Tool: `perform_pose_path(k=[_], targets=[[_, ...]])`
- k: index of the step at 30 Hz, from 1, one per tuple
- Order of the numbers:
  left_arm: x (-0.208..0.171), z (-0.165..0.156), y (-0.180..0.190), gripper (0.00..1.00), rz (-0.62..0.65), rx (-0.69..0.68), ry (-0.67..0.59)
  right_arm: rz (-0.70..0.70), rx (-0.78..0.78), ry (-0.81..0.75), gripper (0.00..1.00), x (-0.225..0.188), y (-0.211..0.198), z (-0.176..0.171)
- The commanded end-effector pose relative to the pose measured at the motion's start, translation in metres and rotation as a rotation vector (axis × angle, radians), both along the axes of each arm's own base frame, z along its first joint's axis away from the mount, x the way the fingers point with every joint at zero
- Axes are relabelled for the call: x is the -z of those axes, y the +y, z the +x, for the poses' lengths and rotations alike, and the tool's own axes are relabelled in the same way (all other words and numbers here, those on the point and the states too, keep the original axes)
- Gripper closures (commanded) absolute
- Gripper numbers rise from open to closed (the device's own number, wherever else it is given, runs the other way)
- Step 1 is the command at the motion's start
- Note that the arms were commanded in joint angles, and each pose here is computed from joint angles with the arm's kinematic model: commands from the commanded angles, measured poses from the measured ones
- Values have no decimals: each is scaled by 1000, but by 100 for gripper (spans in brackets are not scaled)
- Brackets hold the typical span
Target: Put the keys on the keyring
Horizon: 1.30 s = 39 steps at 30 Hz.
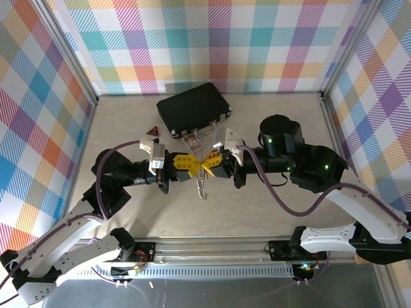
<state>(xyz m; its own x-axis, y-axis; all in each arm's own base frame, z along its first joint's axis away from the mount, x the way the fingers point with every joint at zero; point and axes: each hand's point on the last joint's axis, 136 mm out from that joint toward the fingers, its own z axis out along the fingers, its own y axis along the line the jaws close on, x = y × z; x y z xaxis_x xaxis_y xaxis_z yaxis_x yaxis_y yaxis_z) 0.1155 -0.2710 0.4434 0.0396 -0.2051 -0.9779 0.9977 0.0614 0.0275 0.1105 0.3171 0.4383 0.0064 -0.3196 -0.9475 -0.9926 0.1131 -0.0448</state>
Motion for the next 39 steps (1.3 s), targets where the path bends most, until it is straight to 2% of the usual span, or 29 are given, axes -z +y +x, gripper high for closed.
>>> perform_pose_path(k=[1, 4, 8, 10, 12, 14, 16, 19, 25, 30, 34, 39], targets=[[-17, -10, 5, 100, -47, 18, -64, 6, -11, -4, 100, 0, 2, -2], [-1, -2, 3, 100, 43, -32, -65, -37, 11, -21, 100, 6, -2, 2], [23, 12, 1, 87, 192, -115, -86, -140, 43, -44, 100, 17, -6, 10], [35, 21, 1, 84, 267, -154, -98, -190, 46, -61, 100, 23, -7, 11], [44, 26, 0, 87, 319, -171, -115, -225, 44, -69, 100, 27, -5, 11], [47, 28, -1, 95, 344, -167, -122, -260, 49, -83, 100, 31, -4, 12], [46, 28, -3, 100, 345, -161, -126, -303, 61, -98, 100, 37, -3, 14], [46, 27, -3, 100, 327, -158, -118, -330, 66, -109, 100, 42, -1, 15], [21, 17, 3, 100, 198, -154, -122, -256, 75, -98, 99, 27, 1, 12], [4, 11, 4, 100, 72, -122, -107, -128, 55, -69, 84, 7, 4, 2], [-7, 6, 3, 100, 13, -82, -107, -112, 54, -63, 80, 4, 3, 1], [-7, 3, 2, 100, 18, -65, -107, -102, 61, -65, 80, 3, -2, 0]])
